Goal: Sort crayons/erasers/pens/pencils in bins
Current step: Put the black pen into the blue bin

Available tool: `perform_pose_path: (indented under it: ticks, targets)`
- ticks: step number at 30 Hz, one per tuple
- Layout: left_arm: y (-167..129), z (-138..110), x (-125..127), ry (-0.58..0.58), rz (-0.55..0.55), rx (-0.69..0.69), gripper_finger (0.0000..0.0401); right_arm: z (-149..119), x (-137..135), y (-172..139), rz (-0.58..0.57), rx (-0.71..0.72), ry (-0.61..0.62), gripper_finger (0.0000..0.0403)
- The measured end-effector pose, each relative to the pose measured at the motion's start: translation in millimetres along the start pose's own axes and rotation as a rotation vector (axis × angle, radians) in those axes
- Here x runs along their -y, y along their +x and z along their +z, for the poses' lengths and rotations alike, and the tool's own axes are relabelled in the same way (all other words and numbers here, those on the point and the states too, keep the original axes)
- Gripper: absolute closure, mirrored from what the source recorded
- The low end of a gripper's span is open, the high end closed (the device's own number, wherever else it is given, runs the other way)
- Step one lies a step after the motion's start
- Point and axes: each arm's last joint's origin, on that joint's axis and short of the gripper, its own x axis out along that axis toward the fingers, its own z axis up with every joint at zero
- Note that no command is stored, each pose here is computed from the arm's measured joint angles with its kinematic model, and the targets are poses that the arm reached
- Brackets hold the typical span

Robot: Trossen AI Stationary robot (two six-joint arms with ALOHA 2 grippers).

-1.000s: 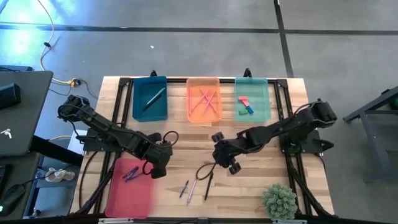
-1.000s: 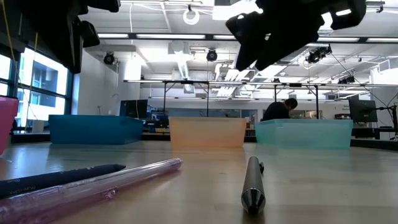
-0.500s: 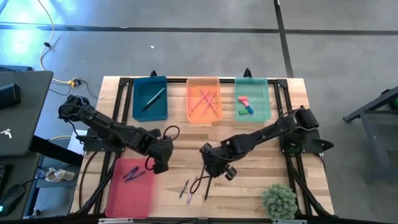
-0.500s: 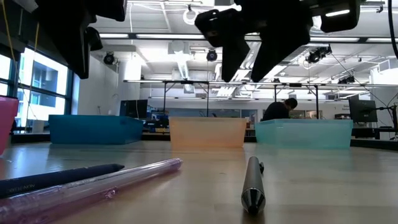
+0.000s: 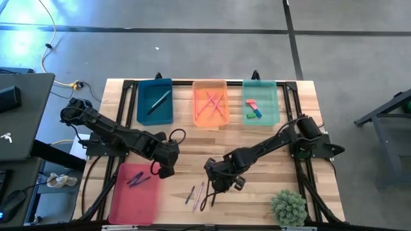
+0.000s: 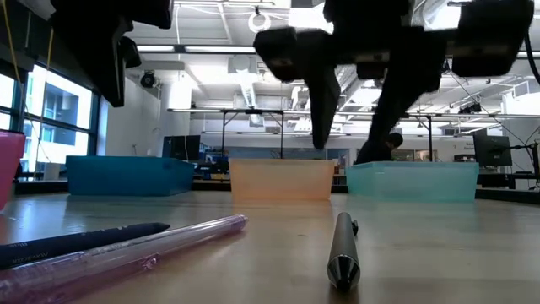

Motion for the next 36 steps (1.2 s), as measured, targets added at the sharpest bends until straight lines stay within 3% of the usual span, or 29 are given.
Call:
perform_pose_path:
  ticks: [9,36]
  targets:
    - [-0.1,0.3,-0.1,-0.001,0.006,0.006,0.0307,-5.1,-0.8,27.9,0.041,-0.05,-0.028,0.0241]
    - [-0.2,1.0,0.3,-0.011,0.003,0.014,0.0307,-7.4,-0.9,56.1,0.083,-0.047,-0.079,0.0241]
